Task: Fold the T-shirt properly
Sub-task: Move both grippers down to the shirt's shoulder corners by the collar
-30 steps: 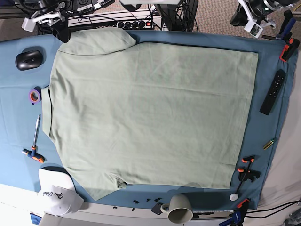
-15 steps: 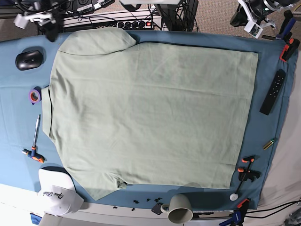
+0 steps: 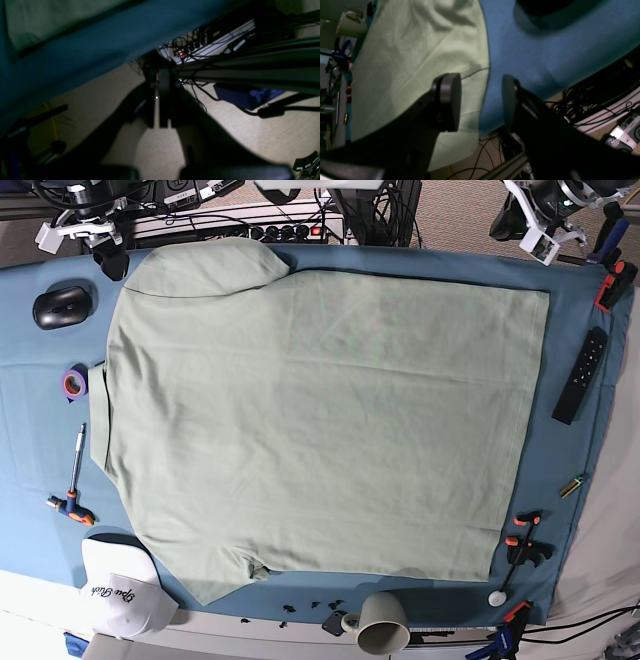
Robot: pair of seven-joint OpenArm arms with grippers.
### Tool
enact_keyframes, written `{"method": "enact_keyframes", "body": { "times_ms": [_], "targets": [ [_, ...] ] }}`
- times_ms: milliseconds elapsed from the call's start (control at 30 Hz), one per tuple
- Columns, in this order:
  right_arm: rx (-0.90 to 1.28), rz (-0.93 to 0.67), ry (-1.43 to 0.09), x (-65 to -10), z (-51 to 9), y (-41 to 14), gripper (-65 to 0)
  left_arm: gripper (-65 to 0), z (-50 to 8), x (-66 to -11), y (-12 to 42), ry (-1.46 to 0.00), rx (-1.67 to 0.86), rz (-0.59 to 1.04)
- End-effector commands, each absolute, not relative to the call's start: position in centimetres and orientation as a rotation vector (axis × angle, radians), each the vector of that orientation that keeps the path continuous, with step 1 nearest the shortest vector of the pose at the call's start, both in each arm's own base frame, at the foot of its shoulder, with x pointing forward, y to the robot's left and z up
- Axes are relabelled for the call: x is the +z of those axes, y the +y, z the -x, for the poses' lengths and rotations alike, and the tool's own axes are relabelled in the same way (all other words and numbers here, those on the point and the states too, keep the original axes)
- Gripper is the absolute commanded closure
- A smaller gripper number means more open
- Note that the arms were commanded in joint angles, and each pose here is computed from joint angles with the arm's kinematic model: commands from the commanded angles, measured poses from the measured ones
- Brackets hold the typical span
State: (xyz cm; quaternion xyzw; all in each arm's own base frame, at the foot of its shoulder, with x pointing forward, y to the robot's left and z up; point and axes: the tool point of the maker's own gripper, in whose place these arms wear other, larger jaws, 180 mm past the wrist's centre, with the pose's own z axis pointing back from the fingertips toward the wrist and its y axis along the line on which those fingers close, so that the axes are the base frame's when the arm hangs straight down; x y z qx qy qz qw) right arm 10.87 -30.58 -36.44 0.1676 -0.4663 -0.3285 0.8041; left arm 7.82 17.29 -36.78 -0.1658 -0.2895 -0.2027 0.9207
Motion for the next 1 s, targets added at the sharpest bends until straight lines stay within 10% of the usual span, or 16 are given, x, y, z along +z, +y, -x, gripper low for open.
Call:
{"method": "enact_keyframes", "body": {
  "times_ms": [0, 967],
  "targets": [
    [-0.705, -0.355, -1.032, -35.7, -10.9, -31.2, -26.7, -4.2, -7.9, -36.3, 17.2, -0.61, -0.423, 0.349],
    [-0.75, -0.533, -0.929, -39.0, -10.8, -27.8, -26.7, -4.2, -7.9, -36.2, 17.2, -0.612, -0.422, 0.349]
  ]
}}
